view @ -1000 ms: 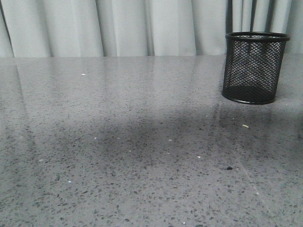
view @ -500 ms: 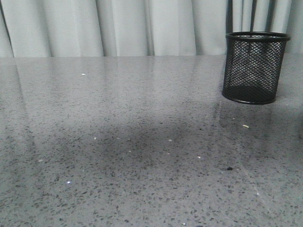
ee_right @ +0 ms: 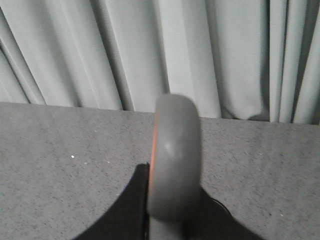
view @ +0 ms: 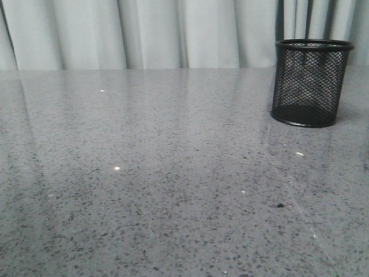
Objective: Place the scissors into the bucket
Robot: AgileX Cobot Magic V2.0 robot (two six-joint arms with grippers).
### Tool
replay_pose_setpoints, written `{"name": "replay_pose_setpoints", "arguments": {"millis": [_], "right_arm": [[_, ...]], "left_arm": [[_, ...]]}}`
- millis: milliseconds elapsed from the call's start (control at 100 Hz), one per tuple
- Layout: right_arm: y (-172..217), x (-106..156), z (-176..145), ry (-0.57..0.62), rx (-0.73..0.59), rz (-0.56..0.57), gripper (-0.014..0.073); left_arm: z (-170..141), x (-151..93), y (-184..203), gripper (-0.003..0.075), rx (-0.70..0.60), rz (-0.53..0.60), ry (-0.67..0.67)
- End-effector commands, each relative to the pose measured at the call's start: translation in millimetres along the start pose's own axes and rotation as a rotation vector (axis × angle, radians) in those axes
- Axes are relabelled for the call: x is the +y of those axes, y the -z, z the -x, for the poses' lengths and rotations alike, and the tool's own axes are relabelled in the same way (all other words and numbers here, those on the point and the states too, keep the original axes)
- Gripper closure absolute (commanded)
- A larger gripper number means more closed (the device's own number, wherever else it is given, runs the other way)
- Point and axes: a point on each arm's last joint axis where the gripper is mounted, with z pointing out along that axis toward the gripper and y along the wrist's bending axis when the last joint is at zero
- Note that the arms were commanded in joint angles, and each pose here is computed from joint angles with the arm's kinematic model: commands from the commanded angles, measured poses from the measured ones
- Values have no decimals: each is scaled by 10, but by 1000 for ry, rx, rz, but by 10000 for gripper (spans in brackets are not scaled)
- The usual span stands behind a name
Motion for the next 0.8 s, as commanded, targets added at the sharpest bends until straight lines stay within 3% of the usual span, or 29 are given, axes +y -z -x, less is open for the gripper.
{"name": "replay_pose_setpoints", "arguments": {"millis": [0, 100, 290, 580, 790], "right_arm": [[-12, -16, 211, 49, -4, -37, 653], [-205, -17, 160, 108, 120, -53, 653], [-592, -12, -8, 122, 237, -60, 653], [-1088, -5, -155, 186, 237, -60, 653], [-1322, -11, -330, 192, 316, -64, 639]], "left_arm": [[46, 23, 279, 740, -76, 107, 102], [-51, -70, 507, 740, -85, 133, 144], [-302, -307, 822, 740, -100, 142, 142], [-542, -545, 1192, 740, -183, 191, 147], [-583, -601, 1297, 740, -209, 199, 150]]}}
